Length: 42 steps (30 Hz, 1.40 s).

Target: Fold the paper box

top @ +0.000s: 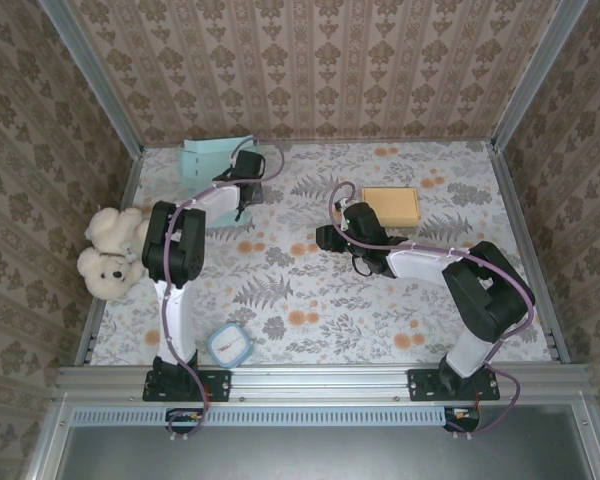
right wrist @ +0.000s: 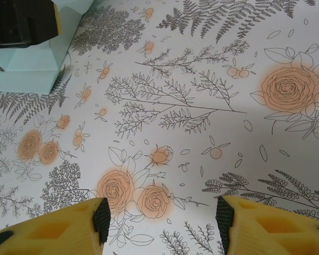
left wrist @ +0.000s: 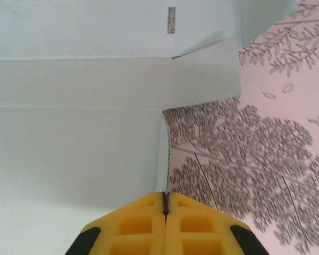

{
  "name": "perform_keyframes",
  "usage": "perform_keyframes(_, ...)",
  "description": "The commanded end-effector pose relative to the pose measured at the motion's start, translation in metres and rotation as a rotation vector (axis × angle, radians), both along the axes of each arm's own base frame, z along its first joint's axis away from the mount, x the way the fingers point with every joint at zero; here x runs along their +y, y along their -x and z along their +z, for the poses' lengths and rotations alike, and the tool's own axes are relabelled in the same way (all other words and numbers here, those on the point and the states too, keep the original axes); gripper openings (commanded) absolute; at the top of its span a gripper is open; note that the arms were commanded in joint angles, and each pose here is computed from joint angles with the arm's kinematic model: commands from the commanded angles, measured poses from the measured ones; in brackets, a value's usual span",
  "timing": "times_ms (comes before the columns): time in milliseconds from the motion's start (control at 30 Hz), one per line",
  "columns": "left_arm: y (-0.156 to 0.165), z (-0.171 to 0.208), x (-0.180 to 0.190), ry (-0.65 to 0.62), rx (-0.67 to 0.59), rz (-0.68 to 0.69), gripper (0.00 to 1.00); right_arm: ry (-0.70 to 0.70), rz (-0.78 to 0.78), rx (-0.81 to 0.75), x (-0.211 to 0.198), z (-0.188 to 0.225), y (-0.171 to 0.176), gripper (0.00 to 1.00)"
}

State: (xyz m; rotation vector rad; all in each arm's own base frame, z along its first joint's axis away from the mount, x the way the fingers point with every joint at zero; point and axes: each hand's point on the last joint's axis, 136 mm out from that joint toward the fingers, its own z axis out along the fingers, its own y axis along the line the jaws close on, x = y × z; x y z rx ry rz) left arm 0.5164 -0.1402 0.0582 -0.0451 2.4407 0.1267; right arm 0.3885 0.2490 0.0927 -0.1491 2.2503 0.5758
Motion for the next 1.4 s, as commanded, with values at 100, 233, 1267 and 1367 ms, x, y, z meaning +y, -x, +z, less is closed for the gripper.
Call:
perform_keyframes(100, 0.052, 0.053, -0.050, 0.077, -0.104, -0.109, 0.00, -0.023, 0.003, -0.035, -0.001, 0.018, 0.008, 0.58)
perform_keyframes(233, 0.098, 0.085, -0.085, 0.064, -0.153, -0.205, 0.00, -0.034, -0.030, -0.069, -0.015, 0.033, 0.019, 0.58)
perform_keyframes(1267, 0.170, 0.079, -0.098, 0.429, -0.127, -0.284, 0.45, 0.064, -0.204, -0.091, -0.081, 0.069, 0.058, 0.60)
perform_keyframes(1367, 0.140, 0.073, -0.080, 0.488, -0.124, -0.268, 0.51, 0.095, -0.157, -0.050, -0.056, 0.059, 0.030, 0.59)
